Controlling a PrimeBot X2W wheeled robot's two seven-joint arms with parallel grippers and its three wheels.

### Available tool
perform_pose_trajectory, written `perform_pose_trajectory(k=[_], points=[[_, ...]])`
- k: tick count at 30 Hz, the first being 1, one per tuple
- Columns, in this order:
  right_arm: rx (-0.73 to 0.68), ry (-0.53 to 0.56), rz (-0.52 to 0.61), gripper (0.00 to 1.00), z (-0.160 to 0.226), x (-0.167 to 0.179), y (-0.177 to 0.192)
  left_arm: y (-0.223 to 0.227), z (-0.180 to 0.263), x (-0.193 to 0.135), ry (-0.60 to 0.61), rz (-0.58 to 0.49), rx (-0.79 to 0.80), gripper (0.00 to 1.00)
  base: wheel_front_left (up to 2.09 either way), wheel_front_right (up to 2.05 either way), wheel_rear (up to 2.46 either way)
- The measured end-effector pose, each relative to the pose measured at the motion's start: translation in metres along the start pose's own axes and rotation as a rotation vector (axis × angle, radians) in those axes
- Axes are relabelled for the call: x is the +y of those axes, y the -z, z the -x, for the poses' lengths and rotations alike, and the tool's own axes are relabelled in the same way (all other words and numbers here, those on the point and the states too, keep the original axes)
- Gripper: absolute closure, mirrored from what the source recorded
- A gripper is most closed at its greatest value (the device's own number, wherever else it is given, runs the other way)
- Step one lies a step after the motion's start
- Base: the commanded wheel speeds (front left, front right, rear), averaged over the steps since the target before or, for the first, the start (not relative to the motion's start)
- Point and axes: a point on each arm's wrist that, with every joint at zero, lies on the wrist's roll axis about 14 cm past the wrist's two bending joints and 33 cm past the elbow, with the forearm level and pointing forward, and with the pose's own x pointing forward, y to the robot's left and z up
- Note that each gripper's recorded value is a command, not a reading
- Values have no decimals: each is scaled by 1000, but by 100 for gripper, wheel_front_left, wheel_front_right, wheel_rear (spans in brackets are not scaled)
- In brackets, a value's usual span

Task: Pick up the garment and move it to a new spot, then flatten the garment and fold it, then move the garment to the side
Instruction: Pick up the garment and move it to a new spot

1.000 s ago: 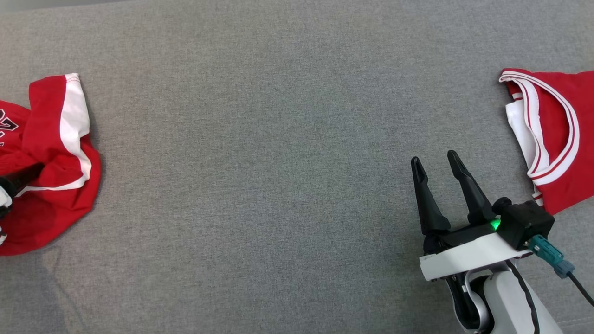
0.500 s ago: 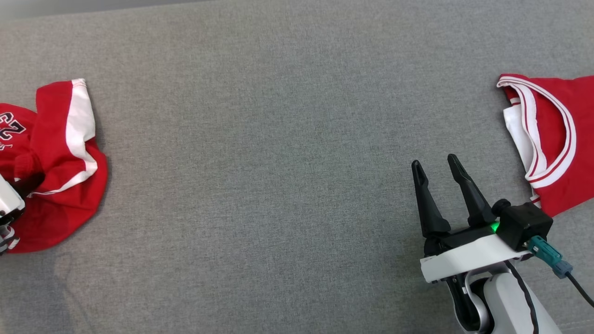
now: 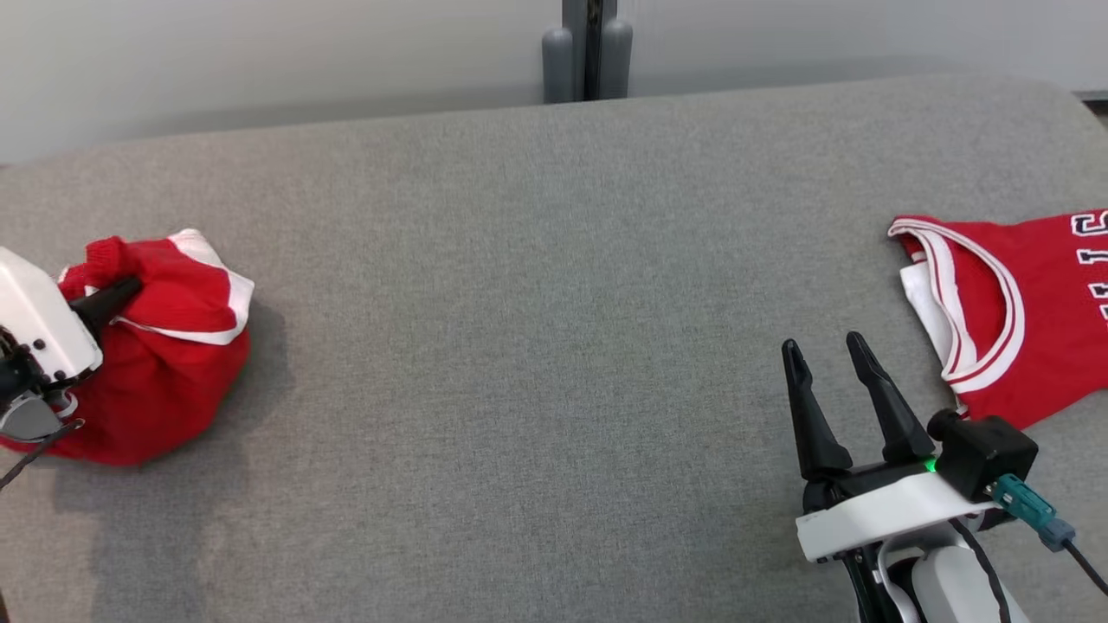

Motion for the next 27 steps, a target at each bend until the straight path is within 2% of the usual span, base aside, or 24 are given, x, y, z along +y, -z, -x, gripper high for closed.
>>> perform_pose_trajectory(k=[7,12,15,19,20,24,27], points=[[-49,18,12,0,18,-1,-20,-16,20,-61,123,-183,-71,100,0,0,0],[-85,68,23,0,33,-15,-33,-11,18,-117,232,-354,-80,100,0,0,0],[-108,98,30,0,41,-23,-41,-13,17,-158,327,-422,-102,100,0,0,0],[-136,144,40,0,53,-36,-51,-6,17,-223,486,-494,-132,100,0,0,0],[-136,144,40,0,53,-36,-51,-6,17,-223,486,-494,-132,100,0,0,0],[-164,192,57,0,66,-48,-61,2,24,-287,651,-548,-181,100,0,0,0],[-175,228,66,0,76,-58,-66,9,27,-322,748,-563,-223,100,0,0,0]])
